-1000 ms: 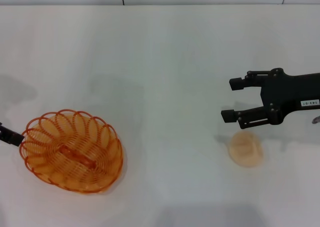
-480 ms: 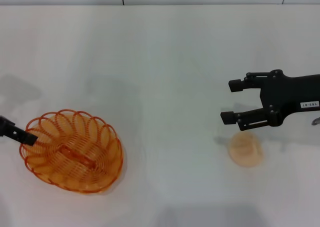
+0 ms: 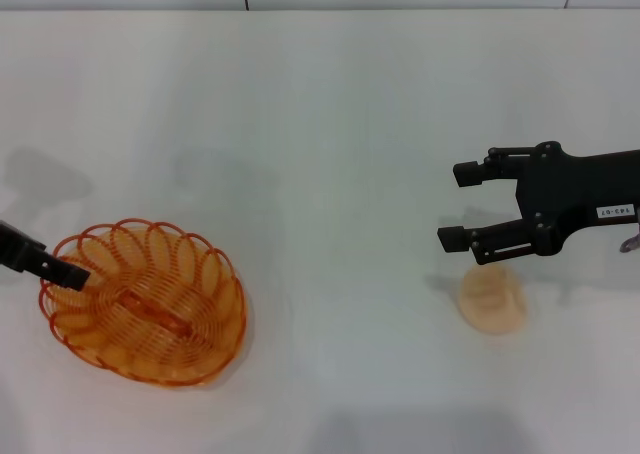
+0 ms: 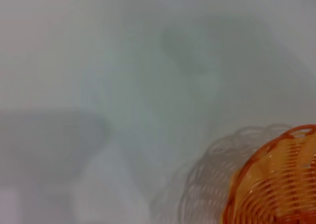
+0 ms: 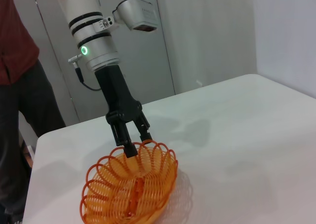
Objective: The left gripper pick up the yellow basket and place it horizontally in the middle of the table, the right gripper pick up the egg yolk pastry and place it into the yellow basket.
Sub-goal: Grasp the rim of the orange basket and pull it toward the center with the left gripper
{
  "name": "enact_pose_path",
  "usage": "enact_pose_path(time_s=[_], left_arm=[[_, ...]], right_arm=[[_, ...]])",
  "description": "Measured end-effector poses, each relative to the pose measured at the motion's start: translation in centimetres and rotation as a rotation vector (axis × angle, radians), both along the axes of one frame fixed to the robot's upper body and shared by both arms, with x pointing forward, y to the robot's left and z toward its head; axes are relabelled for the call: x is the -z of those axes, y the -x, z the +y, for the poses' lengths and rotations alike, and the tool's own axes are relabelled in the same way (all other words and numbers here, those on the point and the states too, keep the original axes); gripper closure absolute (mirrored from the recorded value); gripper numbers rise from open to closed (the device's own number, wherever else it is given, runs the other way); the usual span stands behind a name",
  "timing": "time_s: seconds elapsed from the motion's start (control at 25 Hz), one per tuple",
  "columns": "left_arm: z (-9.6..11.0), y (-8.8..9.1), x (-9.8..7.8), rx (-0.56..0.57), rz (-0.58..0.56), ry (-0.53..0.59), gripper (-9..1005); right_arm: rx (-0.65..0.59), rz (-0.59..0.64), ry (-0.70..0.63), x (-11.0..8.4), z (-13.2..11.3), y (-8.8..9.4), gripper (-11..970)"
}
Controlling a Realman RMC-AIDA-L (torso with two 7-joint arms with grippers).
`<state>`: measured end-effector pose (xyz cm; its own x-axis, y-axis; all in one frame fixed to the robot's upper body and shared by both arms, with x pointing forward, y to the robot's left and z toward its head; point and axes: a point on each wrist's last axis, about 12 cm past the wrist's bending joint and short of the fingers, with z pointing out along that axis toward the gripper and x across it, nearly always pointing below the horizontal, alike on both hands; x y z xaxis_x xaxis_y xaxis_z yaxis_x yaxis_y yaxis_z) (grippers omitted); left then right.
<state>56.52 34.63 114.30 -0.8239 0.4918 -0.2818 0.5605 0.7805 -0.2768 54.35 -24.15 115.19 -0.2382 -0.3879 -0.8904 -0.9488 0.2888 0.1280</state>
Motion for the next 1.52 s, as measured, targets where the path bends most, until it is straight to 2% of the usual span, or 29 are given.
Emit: enact_pose_path(time_s=[1.0, 1.24, 1.44, 1.52], left_arm=[[-1.8, -0.9, 1.3, 0.048, 0.010, 0.001, 207], [-2.1, -0.9, 1.5, 0.056, 0.003, -0.005, 383], [-2.4, -1.0, 1.7, 0.064, 0.014, 0.000, 402], [-2.4, -1.0, 1.7, 0.065, 0.014, 0.000, 476]], right_arm=[[-0.004, 0.001, 0.002, 0.0, 0.1, 0.0, 100], [-0.004, 0.001, 0.002, 0.0, 0.1, 0.0, 100], [-0.004, 0.001, 0.002, 0.0, 0.1, 0.0, 100], [-0.004, 0.000, 0.002, 0.0, 0.1, 0.0, 100]])
